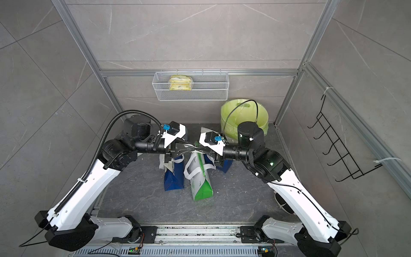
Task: Shred takeout receipts and throw away
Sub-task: Shred the takeout receipt.
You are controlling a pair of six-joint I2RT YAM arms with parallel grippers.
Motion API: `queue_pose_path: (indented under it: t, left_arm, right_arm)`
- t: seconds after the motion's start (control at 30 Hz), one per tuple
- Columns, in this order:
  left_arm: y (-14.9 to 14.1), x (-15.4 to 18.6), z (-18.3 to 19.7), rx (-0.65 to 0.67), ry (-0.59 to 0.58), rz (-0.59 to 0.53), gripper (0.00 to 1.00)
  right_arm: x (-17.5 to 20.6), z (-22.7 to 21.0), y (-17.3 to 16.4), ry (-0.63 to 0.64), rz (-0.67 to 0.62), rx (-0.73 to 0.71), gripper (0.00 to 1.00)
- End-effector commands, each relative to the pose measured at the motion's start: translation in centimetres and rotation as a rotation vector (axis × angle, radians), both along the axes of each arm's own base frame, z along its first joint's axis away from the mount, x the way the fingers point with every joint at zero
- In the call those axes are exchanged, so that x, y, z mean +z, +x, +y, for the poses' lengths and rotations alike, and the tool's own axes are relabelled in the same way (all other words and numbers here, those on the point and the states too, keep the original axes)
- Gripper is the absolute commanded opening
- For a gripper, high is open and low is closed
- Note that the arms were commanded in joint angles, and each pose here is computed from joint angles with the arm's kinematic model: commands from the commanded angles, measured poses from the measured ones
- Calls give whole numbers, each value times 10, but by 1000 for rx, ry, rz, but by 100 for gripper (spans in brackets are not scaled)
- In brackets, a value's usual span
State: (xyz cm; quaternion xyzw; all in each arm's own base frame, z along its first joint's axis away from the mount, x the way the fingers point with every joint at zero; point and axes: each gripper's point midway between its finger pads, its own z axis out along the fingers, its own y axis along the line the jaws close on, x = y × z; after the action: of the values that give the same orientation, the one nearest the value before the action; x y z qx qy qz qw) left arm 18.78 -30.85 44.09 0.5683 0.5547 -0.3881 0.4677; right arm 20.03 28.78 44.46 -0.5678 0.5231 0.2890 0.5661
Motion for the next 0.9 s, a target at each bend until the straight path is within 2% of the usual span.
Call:
queue_pose_path:
  t: [0.0,0.13,0.2,0.33,0.5,0.87]
  left_arm:
    - [-9,20,-1,-37,-63,-26,19]
    - [-11,21,1,-36,-67,-32,30]
    - [-13,21,2,-36,-67,-33,32]
    - [-15,22,3,-41,-72,-36,31]
    - [-16,22,2,-49,-74,-38,20]
    - [-19,24,5,-48,-78,-44,19]
  right_arm:
    - [2,-3,-1,6,-22,-13,0]
    - [-1,-3,2,1,-22,-23,0]
    - [-1,-3,2,1,-23,-25,0]
    - [-1,-2,3,3,-21,-26,0]
    - [-1,-2,3,4,-19,-25,0]
    - [-4,-2,5,-3,-18,-30,0]
